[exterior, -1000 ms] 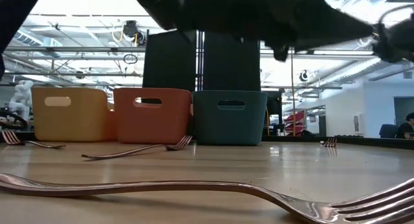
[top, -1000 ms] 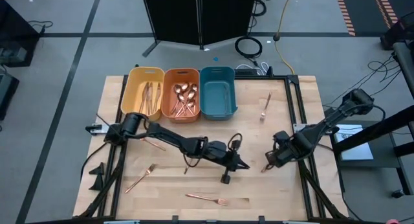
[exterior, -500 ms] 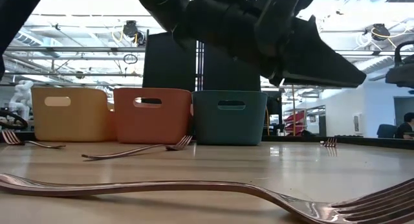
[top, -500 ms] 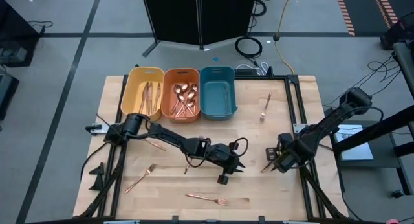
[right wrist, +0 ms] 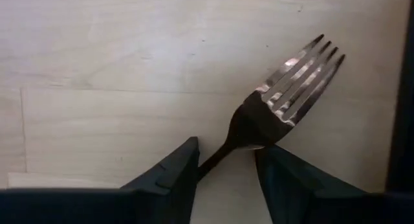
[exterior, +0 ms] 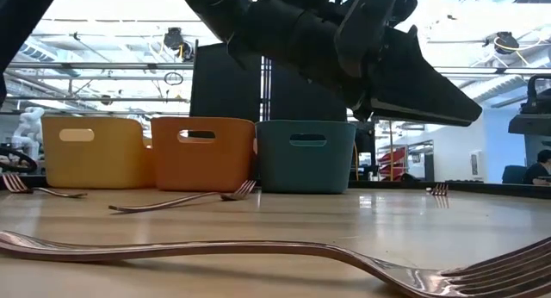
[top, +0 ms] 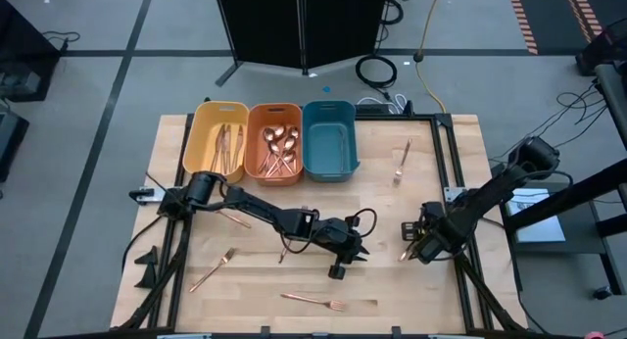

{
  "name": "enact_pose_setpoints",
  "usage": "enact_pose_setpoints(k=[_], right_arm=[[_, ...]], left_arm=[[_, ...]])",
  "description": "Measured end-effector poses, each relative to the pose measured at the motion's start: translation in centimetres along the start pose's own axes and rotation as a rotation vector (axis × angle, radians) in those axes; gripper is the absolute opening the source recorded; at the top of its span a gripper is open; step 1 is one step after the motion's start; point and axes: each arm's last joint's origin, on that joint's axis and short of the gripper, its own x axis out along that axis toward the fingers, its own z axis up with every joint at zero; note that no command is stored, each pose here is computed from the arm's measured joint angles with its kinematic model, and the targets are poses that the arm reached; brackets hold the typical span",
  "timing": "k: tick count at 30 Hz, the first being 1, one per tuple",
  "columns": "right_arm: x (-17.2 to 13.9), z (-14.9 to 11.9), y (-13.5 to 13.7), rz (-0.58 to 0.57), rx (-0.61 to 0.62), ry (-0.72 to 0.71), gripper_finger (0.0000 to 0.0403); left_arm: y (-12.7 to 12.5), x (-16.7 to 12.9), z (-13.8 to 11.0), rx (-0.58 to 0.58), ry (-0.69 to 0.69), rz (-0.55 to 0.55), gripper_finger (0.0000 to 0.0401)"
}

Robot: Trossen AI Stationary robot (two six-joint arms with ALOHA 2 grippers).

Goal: Sort silverware
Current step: Put the gold fork into the blue bin

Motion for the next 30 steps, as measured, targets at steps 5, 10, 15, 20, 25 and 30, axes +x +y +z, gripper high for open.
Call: enact_pose_setpoints(k=[5,10,15,20,25,30], right_arm=[[0.3,-0.2,0.3,0.029,-0.033,-0.027,0.006],[0.1,-0.4,0.7,0.065,-0.099,-0.043,0.001],[-2.0,-0.7,2.3,0.183,-0.159,-0.151,0.0003],[-5.5,-1.0,4.5,0.371,-0.253,-0.334,0.0001],[-8.9,-1.2,6.4,0.57,-0.304,-0.572,0.0001],[-11.7,-1.6,8.1,0.691,-0.368,-0.715,0.0]], left_arm=[[-0.1,-0.7,1.0,0.002,-0.024,-0.034,0.0084],[0.4,-2.4,2.5,-0.039,-0.05,-0.165,0.0084],[1.4,-3.2,2.8,-0.107,-0.13,-0.277,0.0084],[1.4,-3.5,1.6,-0.208,-0.251,-0.301,0.0084],[1.4,-3.9,0.9,-0.324,-0.327,-0.298,0.0084],[1.7,-3.8,0.5,-0.375,-0.339,-0.192,0.0084]])
